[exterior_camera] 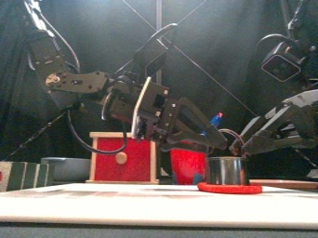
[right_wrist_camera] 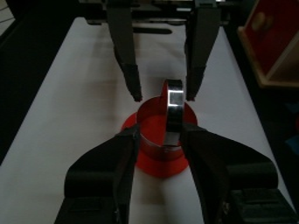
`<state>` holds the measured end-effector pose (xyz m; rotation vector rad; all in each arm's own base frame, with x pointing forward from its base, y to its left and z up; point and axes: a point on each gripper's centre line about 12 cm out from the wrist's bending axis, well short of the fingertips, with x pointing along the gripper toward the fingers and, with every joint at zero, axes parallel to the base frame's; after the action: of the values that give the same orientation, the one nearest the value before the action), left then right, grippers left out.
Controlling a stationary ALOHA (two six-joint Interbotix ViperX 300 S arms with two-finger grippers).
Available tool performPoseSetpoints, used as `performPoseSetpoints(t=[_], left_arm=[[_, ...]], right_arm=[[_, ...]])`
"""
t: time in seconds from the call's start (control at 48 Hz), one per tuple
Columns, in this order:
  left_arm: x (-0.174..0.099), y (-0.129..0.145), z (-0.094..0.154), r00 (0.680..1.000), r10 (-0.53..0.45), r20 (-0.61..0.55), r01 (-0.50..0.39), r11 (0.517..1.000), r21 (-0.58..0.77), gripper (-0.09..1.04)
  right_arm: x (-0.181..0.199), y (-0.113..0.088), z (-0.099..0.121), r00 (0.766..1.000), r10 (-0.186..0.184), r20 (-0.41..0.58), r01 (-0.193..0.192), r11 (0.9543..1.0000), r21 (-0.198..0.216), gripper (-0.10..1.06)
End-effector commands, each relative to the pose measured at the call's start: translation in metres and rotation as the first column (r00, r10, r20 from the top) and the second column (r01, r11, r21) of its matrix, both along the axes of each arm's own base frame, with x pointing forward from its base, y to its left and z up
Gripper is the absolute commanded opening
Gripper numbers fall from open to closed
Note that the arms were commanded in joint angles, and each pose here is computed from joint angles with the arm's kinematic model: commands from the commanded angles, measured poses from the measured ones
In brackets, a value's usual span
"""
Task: Get the cutter from the drawer then cut the dough then place the extra dough in the bowl
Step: Cut the dough
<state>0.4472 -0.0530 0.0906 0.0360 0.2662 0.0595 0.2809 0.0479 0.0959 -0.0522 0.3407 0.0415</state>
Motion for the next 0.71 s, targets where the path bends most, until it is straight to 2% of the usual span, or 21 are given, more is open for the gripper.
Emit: performPoseSetpoints(t=[0.021,0.125,0.271,0.708], left_arm=[[0.008,0.000,0.012,0.999,0.001,0.035,0.000,1.000,-0.004,0.85],[0.007,0.001,0.011,1.000,0.002,0.031,-0.001,1.000,-0.005,0.85],[0.007,0.005,0.009,1.000,0.019,0.019,-0.019,1.000,-0.013,0.85],[0.008,0.007,0.007,1.000,0.022,0.008,-0.021,1.000,-0.014,0.85]], right_arm=[[0.008,0.000,0.014,0.999,-0.010,0.053,0.009,0.9999,0.014,0.78],[0.009,-0.004,0.015,0.998,-0.032,0.053,0.031,0.9993,0.021,0.78],[0.009,-0.012,0.014,0.995,-0.087,0.047,0.085,0.9955,0.041,0.78],[0.011,-0.011,0.016,0.996,-0.078,0.052,0.077,0.9967,0.028,0.75]])
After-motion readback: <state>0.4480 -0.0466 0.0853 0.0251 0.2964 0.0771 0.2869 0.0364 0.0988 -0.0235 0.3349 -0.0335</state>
